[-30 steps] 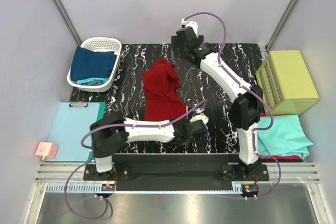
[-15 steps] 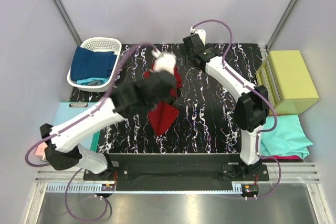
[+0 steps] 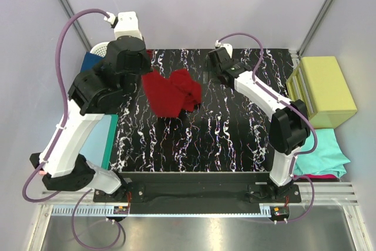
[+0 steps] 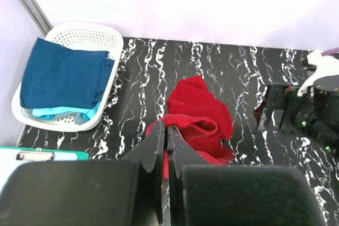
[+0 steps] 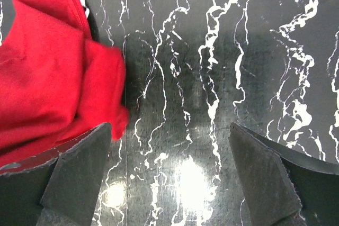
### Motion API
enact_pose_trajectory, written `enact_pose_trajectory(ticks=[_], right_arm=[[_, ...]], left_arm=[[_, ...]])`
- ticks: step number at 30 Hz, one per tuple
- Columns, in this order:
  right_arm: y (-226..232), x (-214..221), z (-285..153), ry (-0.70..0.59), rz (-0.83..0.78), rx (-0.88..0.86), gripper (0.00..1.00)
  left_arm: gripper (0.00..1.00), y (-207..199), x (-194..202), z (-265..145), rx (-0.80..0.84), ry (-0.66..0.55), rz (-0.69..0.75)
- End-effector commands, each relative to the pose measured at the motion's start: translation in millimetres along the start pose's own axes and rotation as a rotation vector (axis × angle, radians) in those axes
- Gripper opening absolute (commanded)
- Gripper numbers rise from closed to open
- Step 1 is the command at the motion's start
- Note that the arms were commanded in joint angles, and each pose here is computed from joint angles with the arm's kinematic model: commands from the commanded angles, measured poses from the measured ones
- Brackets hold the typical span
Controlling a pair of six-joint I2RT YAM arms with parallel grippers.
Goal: Fold and stack the t-shirts
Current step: Flatten out the tshirt
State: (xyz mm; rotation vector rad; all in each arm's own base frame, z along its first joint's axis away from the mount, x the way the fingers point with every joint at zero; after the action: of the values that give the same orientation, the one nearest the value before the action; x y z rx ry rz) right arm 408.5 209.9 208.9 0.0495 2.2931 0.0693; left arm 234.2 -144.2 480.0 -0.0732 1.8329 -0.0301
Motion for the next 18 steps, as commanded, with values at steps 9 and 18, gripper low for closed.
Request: enact_pose_trajectory(ticks=[9, 18], right_arm=[[0, -34, -49, -0.157, 0.08, -0.093, 1.0], [-7, -36, -64, -0.187, 0.09, -0.093, 1.0]], left_arm=[[0.0, -55, -54, -18, 0.104, -0.155, -0.077], [0.0, -56, -96, -102, -0.033, -0.345, 0.004]])
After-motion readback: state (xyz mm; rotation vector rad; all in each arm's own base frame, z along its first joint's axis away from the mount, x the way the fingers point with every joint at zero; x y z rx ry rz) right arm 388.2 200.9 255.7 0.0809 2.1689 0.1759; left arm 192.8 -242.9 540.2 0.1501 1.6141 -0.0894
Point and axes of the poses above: each gripper's point midway between its finger pads, its own z axis out along the fingers, its own y axis along the line the jaws close on, x = y × z, the point moved 6 cm from there along -z, back along the fingers, and after that the axes turned 1 degree about z, right-handed, at the moved point
